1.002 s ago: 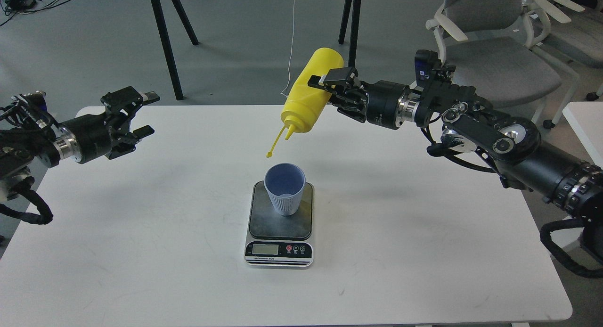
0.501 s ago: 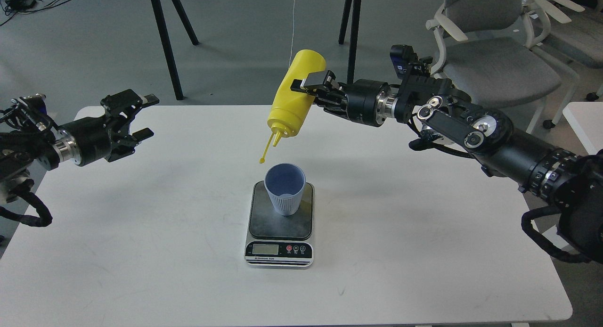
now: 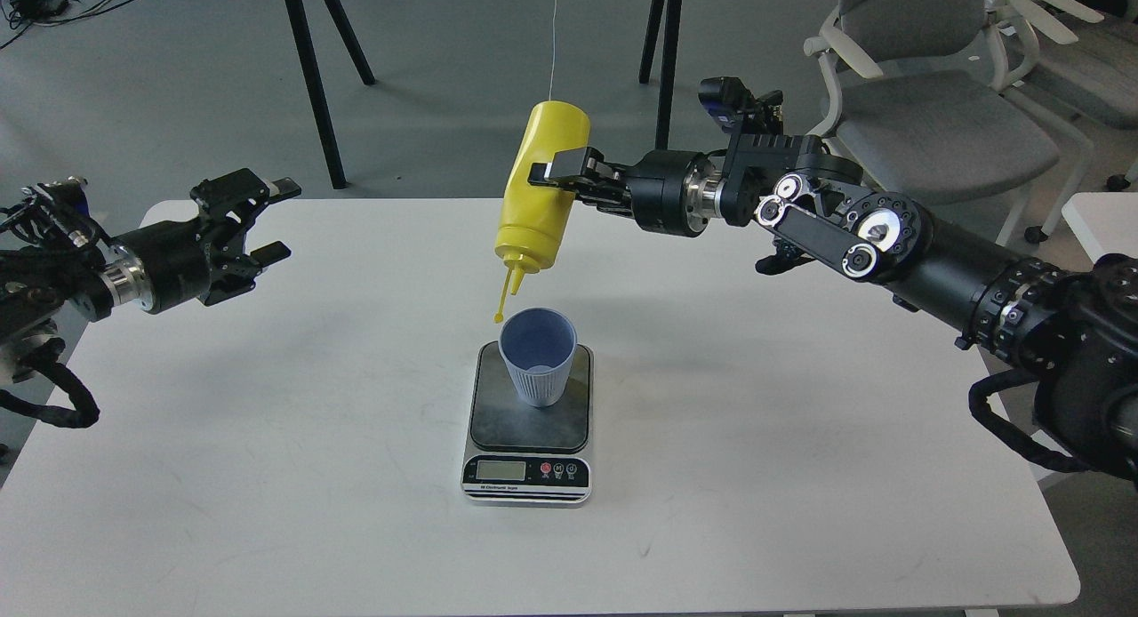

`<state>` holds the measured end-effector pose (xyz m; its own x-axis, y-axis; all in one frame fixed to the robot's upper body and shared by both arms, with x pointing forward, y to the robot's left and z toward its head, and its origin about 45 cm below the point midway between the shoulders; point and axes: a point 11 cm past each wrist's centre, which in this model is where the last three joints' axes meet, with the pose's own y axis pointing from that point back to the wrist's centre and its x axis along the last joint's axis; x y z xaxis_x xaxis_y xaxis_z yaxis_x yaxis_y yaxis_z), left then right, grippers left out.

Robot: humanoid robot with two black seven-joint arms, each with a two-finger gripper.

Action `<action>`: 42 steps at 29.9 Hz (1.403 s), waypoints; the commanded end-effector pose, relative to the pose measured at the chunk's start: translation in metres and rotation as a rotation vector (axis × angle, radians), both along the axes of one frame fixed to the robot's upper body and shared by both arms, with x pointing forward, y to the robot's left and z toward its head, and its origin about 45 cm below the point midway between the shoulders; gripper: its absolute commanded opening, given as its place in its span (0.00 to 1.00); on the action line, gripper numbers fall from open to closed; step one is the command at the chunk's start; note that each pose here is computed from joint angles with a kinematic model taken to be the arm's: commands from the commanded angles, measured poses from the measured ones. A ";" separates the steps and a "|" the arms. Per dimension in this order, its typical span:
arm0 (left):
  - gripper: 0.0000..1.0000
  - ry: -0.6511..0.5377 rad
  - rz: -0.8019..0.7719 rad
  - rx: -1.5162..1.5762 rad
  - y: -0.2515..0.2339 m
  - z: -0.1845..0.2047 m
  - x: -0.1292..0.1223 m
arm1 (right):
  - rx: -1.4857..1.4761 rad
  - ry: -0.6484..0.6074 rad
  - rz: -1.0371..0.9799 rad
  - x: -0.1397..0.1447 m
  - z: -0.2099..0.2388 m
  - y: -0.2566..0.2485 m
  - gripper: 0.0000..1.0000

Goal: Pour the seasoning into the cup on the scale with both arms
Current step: 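Tilt the bottle nozzle-down over the blue cup and squeeze, then raise the yellow bottle upright away from the cup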

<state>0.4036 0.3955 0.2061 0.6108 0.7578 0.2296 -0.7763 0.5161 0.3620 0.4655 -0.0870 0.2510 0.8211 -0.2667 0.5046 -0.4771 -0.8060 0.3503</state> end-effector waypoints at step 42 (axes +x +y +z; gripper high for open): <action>0.99 0.016 0.007 0.011 0.006 -0.005 -0.005 | 1.268 0.396 -0.656 0.011 0.017 -0.196 0.37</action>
